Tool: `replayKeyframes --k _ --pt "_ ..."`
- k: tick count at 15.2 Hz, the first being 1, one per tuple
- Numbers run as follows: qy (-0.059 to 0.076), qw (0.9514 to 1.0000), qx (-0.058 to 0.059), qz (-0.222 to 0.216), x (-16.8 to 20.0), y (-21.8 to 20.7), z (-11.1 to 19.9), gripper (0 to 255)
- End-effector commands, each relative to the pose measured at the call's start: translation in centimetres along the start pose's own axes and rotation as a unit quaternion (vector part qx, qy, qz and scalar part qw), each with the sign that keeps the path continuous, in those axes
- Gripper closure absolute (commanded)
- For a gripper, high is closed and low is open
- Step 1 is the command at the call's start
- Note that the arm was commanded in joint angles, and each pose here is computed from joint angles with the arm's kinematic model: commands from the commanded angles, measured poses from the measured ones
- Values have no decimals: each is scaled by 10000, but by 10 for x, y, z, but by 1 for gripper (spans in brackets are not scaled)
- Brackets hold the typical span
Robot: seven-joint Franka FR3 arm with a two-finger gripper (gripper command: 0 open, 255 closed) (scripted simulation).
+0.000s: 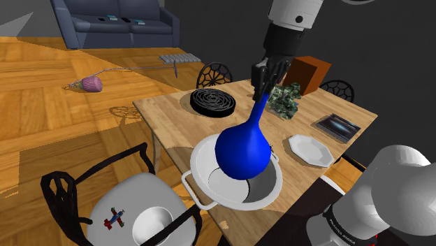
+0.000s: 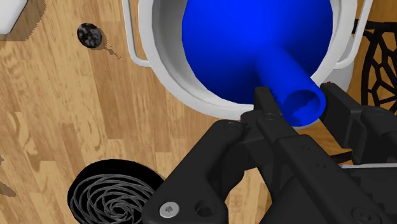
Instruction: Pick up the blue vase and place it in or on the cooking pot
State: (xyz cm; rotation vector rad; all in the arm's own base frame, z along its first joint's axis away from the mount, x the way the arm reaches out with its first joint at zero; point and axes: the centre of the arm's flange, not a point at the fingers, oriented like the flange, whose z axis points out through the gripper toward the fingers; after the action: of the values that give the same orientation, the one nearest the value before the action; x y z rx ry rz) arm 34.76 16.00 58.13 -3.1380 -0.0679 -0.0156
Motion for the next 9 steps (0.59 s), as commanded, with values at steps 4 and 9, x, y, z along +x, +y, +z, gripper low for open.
replayKeyframes --k 4,9 --pt "9 10000 3 0 0 0 0 255" --pt "9 10000 3 0 0 0 0 0"
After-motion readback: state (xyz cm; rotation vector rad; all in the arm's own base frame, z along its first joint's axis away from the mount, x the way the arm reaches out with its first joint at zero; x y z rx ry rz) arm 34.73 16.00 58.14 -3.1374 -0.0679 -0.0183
